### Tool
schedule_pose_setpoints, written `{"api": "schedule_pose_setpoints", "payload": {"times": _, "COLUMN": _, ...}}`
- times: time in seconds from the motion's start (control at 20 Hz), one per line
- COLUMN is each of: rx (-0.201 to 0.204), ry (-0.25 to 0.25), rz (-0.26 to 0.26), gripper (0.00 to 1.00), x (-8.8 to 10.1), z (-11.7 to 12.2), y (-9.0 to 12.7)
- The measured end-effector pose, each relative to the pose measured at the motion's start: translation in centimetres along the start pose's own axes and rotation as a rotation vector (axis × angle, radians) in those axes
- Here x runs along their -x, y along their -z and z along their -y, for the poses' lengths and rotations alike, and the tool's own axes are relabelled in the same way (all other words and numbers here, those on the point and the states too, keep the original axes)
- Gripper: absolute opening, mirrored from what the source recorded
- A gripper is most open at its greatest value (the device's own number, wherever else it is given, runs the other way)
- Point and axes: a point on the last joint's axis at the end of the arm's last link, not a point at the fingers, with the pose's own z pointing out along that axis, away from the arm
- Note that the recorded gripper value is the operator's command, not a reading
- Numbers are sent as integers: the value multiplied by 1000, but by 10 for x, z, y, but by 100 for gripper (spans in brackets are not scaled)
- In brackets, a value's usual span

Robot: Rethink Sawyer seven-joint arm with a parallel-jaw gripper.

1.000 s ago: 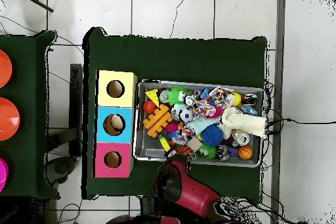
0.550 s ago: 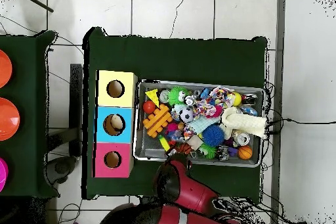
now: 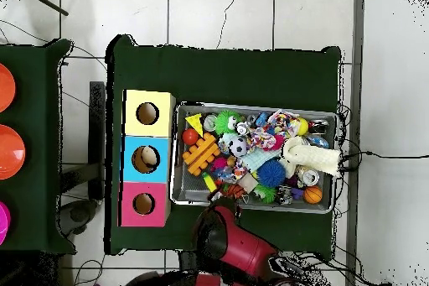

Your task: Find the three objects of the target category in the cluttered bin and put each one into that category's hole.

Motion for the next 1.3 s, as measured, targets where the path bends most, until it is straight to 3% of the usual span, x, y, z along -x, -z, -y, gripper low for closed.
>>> {"api": "schedule_pose_setpoints", "payload": {"times": 0.4, "rx": -23, "ry": 12, "rz": -79, "gripper": 100, "x": 4, "z": -10, "y": 28}}
{"api": "schedule_pose_setpoints", "payload": {"times": 0.9, "rx": -13, "ry": 31, "rz": -78, "gripper": 100, "x": 16, "z": -14, "y": 46}}
{"api": "schedule_pose_setpoints", "payload": {"times": 1.3, "rx": 16, "ry": 148, "rz": -66, "gripper": 100, "x": 21, "z": -4, "y": 46}}
